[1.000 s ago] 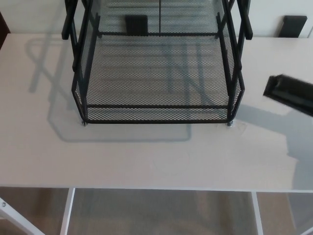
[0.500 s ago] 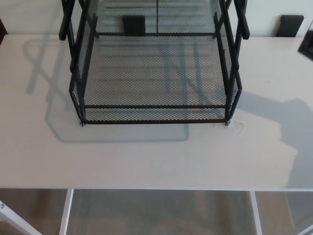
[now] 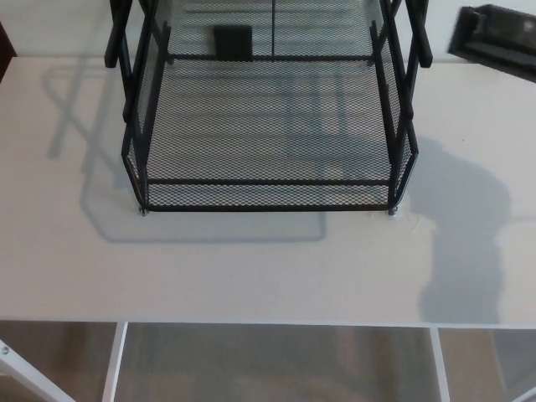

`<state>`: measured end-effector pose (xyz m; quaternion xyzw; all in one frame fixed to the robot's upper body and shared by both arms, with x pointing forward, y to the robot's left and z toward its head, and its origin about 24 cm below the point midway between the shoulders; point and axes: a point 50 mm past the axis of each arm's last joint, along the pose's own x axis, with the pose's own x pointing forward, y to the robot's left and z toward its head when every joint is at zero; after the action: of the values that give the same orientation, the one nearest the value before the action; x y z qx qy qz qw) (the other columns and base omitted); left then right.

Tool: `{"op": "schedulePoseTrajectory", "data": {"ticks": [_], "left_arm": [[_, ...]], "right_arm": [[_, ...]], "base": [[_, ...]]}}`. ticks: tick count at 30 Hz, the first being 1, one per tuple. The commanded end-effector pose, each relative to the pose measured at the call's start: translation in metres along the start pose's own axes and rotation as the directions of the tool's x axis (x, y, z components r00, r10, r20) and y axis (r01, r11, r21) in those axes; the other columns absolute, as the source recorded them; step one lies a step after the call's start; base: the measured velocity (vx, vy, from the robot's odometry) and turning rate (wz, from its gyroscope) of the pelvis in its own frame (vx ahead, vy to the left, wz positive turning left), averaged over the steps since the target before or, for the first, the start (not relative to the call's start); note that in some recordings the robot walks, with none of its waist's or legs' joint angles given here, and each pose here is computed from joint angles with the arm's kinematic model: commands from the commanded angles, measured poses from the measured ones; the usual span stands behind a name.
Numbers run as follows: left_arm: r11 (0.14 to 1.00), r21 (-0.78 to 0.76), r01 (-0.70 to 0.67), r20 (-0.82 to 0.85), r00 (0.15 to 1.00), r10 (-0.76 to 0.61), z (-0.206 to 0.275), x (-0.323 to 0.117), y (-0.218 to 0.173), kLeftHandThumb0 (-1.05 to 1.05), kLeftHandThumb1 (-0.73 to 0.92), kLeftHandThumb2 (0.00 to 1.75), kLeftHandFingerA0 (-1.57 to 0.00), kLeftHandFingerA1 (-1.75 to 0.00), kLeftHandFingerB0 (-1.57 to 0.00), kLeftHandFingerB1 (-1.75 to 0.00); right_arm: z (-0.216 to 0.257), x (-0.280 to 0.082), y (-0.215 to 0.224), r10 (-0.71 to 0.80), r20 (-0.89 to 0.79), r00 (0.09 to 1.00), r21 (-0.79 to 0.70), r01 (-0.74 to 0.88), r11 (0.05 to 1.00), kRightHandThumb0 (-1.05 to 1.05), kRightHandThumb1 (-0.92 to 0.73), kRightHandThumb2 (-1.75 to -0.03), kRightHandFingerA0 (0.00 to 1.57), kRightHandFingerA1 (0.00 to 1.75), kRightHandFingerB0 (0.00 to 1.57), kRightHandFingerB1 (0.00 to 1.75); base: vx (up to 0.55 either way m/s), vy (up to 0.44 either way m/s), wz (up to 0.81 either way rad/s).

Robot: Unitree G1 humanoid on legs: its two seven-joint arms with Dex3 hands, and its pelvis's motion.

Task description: The robot walks towards a desk on which a file tray is kept in the middle and a stapler is kept to its right. The robot lifts the stapler using its right hand and places it on the file tray.

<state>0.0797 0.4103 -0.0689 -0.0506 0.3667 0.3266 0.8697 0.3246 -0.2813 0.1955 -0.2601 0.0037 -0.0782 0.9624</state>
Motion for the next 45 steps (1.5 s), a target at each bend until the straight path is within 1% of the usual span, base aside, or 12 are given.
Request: {"op": "schedulePoseTrajectory", "data": {"ticks": [1, 3, 7, 10, 15, 25, 34, 35, 40, 41, 43, 45], "left_arm": [[1.0, -0.019, -0.019, 0.024, 1.0, 0.019, 0.003, -0.002, 0.009, -1.05, 0.92, 0.86, -0.17, -1.53, 0.0, -1.11], [1.0, -0.017, -0.005, 0.028, 1.0, 0.005, 0.003, -0.003, 0.009, -1.05, 0.91, 0.86, -0.18, -1.52, 0.0, -1.1], [1.0, -0.018, -0.013, 0.018, 1.0, 0.013, -0.002, -0.005, 0.011, -1.05, 0.92, 0.82, -0.21, -1.41, 0.0, -1.07], [1.0, -0.021, -0.022, 0.012, 1.0, 0.022, -0.004, -0.005, 0.011, -1.05, 0.92, 0.83, -0.18, -1.51, 0.0, -1.1], [1.0, -0.018, -0.02, 0.008, 1.0, 0.02, -0.003, -0.005, 0.011, -1.05, 0.89, 0.87, -0.18, -1.51, 0.0, -1.12], [1.0, -0.003, -0.016, 0.005, 1.0, 0.016, -0.004, -0.004, 0.009, -1.05, 0.92, 0.83, -0.23, -1.43, 0.0, -1.14], [1.0, 0.005, -0.017, -0.008, 1.0, 0.017, -0.006, -0.003, 0.005, -1.05, 0.92, 0.83, -0.24, -1.44, 0.0, -1.13], [1.0, -0.001, -0.01, -0.007, 1.0, 0.01, -0.006, -0.003, 0.006, -1.05, 0.92, 0.83, -0.23, -1.42, 0.0, -1.12], [1.0, 0.024, 0.004, -0.004, 1.0, -0.003, -0.006, -0.003, 0.004, -1.05, 0.89, 0.87, -0.2, -1.51, 0.0, -1.14], [1.0, 0.019, -0.001, -0.004, 1.0, 0.001, -0.006, -0.003, 0.004, -1.05, 0.91, 0.84, -0.25, -1.46, 0.0, -1.15], [1.0, 0.014, 0.001, -0.005, 1.0, -0.001, -0.006, -0.003, 0.003, -1.05, 0.92, 0.83, -0.25, -1.44, 0.0, -1.14], [1.0, 0.019, 0.011, -0.004, 1.0, -0.011, -0.005, -0.002, 0.001, -1.05, 0.92, 0.83, -0.25, -1.42, 0.0, -1.07]], "right_arm": [[0.028, 0.009, 0.001, 0.024, 0.097, 0.995, -0.22, -0.002, 0.975, -0.28, -0.74, -0.9, 0.89, 1.75, 0.74, 1.6], [0.043, 0.013, 0.0, 0.018, 0.153, 0.988, -0.173, 0.009, 0.985, -0.31, -0.48, -1.26, 0.91, 1.75, 0.79, 1.59], [0.07, 0.021, 0.001, 0.041, 0.226, 0.973, -0.075, -0.025, 0.997, -0.31, -0.47, -1.25, 1.09, 1.73, 0.92, 1.52], [0.08, 0.022, 0.003, 0.035, 0.225, 0.974, -0.102, -0.013, 0.995, -0.33, -0.58, -1.1, 0.92, 1.72, 0.81, 1.56], [0.098, 0.023, 0.005, 0.03, 0.231, 0.973, -0.045, -0.02, 0.999, -0.18, -0.42, -1.4, 0.98, 1.75, 0.87, 1.56], [0.12, 0.017, 0.054, 0.232, 0.277, 0.932, -0.203, -0.179, 0.963, -0.37, -0.34, -1.42, 0.97, 1.75, 0.87, 1.56], [0.114, 0.025, 0.11, 0.306, 0.066, 0.95, -0.376, -0.261, 0.889, -0.17, -0.53, -1.06, 1.01, 1.75, 0.73, 1.44], [0.112, 0.028, 0.115, 0.32, 0.031, 0.947, -0.406, -0.281, 0.87, -0.28, -0.58, -0.99, 0.88, 1.75, 0.75, 1.4], [0.108, 0.034, 0.134, 0.367, 0.006, 0.93, -0.377, -0.338, 0.862, -0.3, -0.5, -1.13, 0.92, 1.75, 0.77, 1.52], [0.11, 0.033, 0.139, 0.36, 0.015, 0.933, -0.398, -0.325, 0.858, -0.3, -0.57, -1.09, 0.86, 1.72, 0.73, 1.32], [0.114, 0.033, 0.145, 0.37, 0.014, 0.929, -0.424, -0.33, 0.844, -0.27, -0.53, -1.14, 0.83, 1.73, 0.73, 1.37], [0.123, 0.036, 0.15, 0.362, -0.035, 0.932, -0.425, -0.341, 0.839, -0.24, -0.63, -0.9, 0.74, 1.39, 0.66, 0.88]], "base": [[0.0, 0.0, 0.0], [0.0, 0.0, 0.0], [0.0, 0.0, 0.0], [0.0, 0.0, 0.0], [0.0, 0.0, 0.0], [0.0, 0.0, 0.0], [0.0, 0.0, 0.0], [0.0, 0.0, 0.0], [0.0, 0.0, 0.0], [0.0, 0.0, 0.0], [0.0, 0.0, 0.0], [0.0, 0.0, 0.0]]}}
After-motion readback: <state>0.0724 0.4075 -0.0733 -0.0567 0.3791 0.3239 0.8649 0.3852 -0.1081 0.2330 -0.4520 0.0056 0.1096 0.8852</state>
